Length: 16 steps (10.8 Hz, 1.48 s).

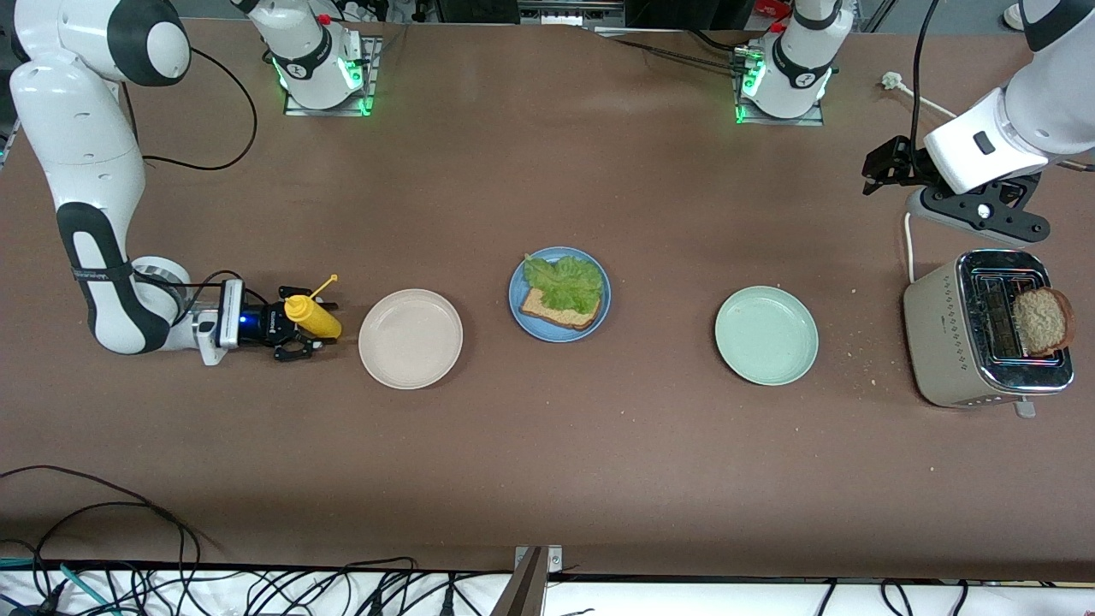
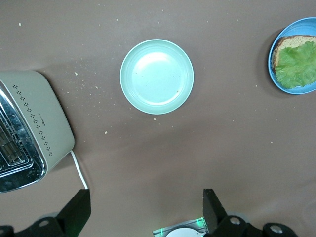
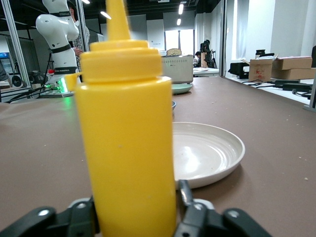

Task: Make sandwich in blue plate with both arms
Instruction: 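Close the right gripper around the yellow mustard bottle, then lift the mustard bottle and tilt it over the lettuce on the blue plate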

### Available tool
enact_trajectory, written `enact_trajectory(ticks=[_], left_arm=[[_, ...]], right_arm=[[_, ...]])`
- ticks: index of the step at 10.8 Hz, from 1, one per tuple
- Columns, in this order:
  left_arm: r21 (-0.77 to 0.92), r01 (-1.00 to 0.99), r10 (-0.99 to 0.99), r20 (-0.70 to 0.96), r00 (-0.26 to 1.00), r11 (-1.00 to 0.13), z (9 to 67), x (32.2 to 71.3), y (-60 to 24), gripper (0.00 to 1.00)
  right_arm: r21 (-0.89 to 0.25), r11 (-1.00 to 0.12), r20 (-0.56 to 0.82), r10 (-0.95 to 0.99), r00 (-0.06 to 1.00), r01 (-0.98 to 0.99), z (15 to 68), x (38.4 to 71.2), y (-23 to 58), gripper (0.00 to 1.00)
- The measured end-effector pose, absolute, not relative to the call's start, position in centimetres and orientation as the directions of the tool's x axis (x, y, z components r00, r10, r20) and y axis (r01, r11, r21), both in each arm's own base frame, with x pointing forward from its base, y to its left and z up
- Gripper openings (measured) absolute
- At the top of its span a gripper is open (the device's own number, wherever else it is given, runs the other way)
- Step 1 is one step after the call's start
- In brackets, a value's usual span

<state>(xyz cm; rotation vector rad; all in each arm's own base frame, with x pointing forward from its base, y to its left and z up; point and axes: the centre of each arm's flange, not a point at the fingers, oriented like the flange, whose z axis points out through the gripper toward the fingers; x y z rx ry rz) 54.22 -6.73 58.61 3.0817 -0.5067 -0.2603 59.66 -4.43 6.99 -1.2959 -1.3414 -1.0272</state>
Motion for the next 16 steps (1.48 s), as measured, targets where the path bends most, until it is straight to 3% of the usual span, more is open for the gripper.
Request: enact_trajectory(ticks=[3,5,12,16], left_arm=[[0.034,-0.317,-0.319,-0.162,0.934,-0.948,58.6,54.2,-6.7,1.00],[0.034,-0.317,-0.319,-0.162,0.934,-0.948,58.6,54.2,-6.7,1.00],[0.035,-0.317,-0.319,-0.163,0.934,-0.948,58.6,54.2,-6.7,1.00],[0.035,-0.318,-0.319,-0.163,0.934,-0.947,58.6,54.2,-6.8,1.00]], right_arm=[[-0.041,0.067,0.979,0.202,0.027,0.997,7.4,60.4,-4.4,0.25],[-0.070,0.059,0.966,0.253,0.053,0.996,9.5,61.8,-4.5,0.06],[-0.327,0.018,0.786,0.561,0.261,0.945,22.1,65.1,-0.6,0.04],[-0.456,-0.130,0.552,0.734,0.395,0.880,28.4,65.5,5.4,0.04]])
